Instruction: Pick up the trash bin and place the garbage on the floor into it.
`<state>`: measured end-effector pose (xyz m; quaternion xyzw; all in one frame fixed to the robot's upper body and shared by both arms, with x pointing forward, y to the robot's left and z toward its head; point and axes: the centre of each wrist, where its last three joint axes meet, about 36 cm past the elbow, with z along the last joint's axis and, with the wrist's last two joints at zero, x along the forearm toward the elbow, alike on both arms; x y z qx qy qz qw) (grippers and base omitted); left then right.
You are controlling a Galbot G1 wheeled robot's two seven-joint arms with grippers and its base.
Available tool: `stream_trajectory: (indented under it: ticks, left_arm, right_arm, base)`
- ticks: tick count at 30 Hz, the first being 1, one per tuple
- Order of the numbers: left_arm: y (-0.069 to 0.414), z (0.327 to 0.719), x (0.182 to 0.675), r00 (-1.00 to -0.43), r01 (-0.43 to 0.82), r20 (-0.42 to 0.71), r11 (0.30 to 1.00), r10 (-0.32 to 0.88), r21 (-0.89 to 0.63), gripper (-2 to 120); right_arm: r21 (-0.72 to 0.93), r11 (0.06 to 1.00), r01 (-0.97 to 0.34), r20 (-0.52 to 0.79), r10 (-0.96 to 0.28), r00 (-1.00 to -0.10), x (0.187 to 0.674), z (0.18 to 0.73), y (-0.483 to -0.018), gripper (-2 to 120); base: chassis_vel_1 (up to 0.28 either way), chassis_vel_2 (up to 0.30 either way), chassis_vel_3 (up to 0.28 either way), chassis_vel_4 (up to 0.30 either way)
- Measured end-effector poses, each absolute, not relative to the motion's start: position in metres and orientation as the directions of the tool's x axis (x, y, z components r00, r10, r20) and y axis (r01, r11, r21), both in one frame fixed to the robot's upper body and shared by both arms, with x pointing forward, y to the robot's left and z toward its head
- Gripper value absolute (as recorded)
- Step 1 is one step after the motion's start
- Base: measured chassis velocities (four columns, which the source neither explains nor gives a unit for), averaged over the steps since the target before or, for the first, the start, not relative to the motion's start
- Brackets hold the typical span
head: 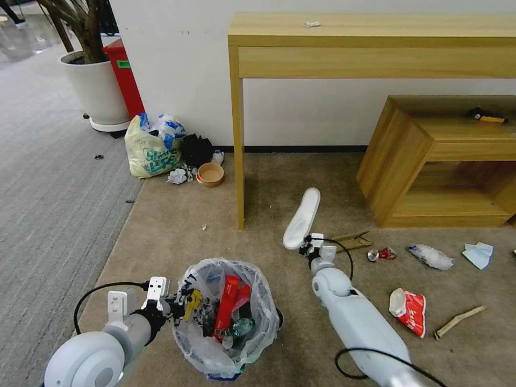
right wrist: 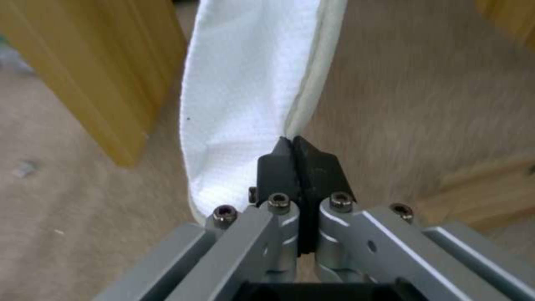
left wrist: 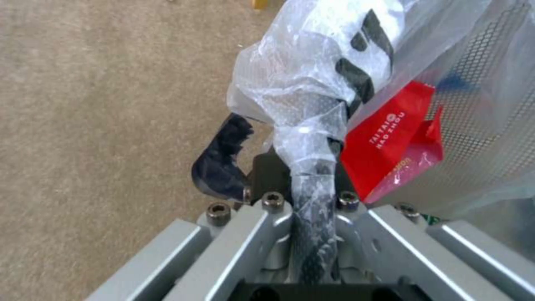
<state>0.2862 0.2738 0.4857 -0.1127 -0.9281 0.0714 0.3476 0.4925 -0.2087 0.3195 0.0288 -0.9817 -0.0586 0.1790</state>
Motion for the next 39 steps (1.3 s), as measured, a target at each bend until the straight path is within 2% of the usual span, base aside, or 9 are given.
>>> stream_trajectory:
  ticks: [5, 9, 10, 16, 19, 21, 24, 28, 39]
  left_arm:
    - [0.27, 0.489, 0.28, -0.731, 0.138, 0.636, 0.966, 0.248, -0.219, 0]
    - [0.268, 0.492, 0.282, -0.736, 0.116, 0.637, 0.97, 0.23, -0.215, 0]
    - [0.268, 0.492, 0.282, -0.736, 0.116, 0.637, 0.97, 0.23, -0.215, 0]
    - [0.267, 0.5, 0.289, -0.741, 0.122, 0.629, 0.968, 0.236, -0.219, 0]
    - [0.268, 0.501, 0.293, -0.738, 0.139, 0.63, 0.968, 0.242, -0.209, 0]
    - [0.268, 0.501, 0.294, -0.737, 0.142, 0.63, 0.968, 0.243, -0.208, 0]
    - [0.273, 0.506, 0.306, -0.722, 0.186, 0.638, 0.964, 0.266, -0.191, 0]
    - [0.277, 0.507, 0.314, -0.71, 0.211, 0.649, 0.962, 0.274, -0.176, 0]
    - [0.277, 0.513, 0.315, -0.692, 0.25, 0.653, 0.95, 0.309, -0.185, 0]
  right_arm:
    - [0.097, 0.987, -0.127, 0.233, -0.147, -0.961, 0.46, 0.379, -0.227, 0]
    - [0.062, 0.956, -0.288, 0.132, -0.294, -0.947, 0.425, 0.451, -0.235, 0]
    - [0.062, 0.956, -0.288, 0.132, -0.294, -0.947, 0.425, 0.451, -0.235, 0]
    - [0.054, 0.844, -0.533, 0.033, -0.535, -0.844, 0.385, 0.523, -0.215, 0]
    - [0.033, 0.792, -0.609, 0.002, -0.61, -0.793, 0.38, 0.54, -0.212, 0]
    - [0.028, 0.781, -0.624, -0.003, -0.625, -0.781, 0.379, 0.543, -0.212, 0]
    - [0.0, 0.677, -0.736, 0.011, -0.736, -0.677, 0.366, 0.556, -0.209, 0]
    - [-0.008, 0.605, -0.796, 0.061, -0.794, -0.605, 0.35, 0.548, -0.202, 0]
    - [-0.07, 0.509, -0.858, 0.17, -0.842, -0.513, 0.334, 0.504, -0.18, 0]
  base:
    - [0.0, 0.0, 0.0, 0.0]
    - [0.0, 0.0, 0.0, 0.0]
    - [0.0, 0.0, 0.0, 0.0]
    - [0.0, 0.0, 0.0, 0.0]
    - [0.0, 0.0, 0.0, 0.0]
    - [0.0, 0.0, 0.0, 0.0]
    - [0.0, 0.0, 0.0, 0.0]
    - [0.0, 0.0, 0.0, 0.0]
    - [0.0, 0.0, 0.0, 0.0]
